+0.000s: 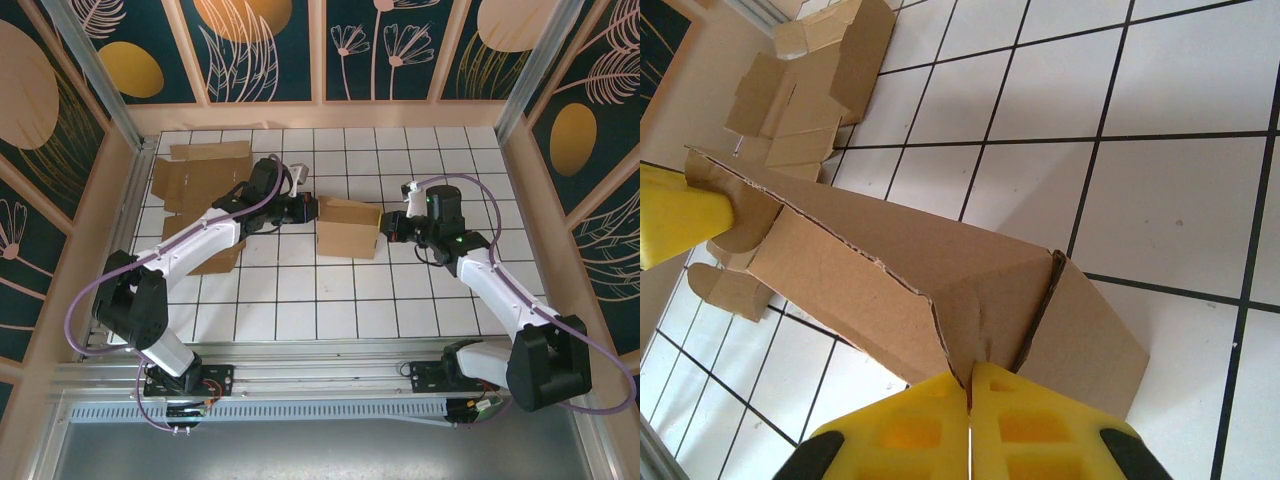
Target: Fold the paper box
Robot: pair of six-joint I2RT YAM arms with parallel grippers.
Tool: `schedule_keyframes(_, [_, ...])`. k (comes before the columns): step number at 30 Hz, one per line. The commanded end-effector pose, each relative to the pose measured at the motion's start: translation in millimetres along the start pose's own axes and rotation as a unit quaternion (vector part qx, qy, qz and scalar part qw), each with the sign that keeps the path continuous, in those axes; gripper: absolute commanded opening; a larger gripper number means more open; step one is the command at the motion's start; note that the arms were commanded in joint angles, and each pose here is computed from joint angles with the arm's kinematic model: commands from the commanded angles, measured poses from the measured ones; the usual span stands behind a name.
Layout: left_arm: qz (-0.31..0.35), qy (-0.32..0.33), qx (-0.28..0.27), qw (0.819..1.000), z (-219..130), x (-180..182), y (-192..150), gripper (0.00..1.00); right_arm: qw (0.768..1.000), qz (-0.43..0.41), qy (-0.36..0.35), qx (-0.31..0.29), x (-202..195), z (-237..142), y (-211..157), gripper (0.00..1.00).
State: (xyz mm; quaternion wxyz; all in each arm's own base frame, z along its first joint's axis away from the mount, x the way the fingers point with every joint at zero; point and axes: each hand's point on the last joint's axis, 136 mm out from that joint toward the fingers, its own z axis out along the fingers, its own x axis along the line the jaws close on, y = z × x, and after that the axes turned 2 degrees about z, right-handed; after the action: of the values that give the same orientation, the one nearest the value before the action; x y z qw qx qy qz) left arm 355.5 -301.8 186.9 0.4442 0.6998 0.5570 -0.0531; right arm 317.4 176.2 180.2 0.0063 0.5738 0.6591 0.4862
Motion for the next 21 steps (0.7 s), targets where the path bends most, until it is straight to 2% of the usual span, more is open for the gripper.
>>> schedule_keyframes(1, [-0.006,-0.029,0.04,0.999,6.2,-19.0,-15.9,0.0,0.999,0.005,-0.001,0.054,-3.1,5.7,-34.4,0.08])
schedule_keyframes(9, [-0.038,-0.056,0.034,0.997,5.6,-29.8,-11.1,0.0,0.998,0.007,-0.001,0.055,-4.0,7.1,-35.7,0.08])
schedule_keyframes(16, [-0.04,-0.02,0.05,0.998,15.9,-9.6,-25.1,0.0,0.998,0.005,-0.001,0.056,-4.2,7.0,-36.9,0.08])
schedule_keyframes(18, [-0.037,0.011,0.047,0.998,15.4,3.3,-27.7,0.0,0.998,0.005,-0.002,0.056,-4.7,6.9,-37.1,0.08])
schedule_keyframes(21, [-0.026,0.092,0.046,0.994,12.0,34.3,-34.0,0.0,0.998,0.005,-0.002,0.055,-4.2,6.4,-36.2,0.08])
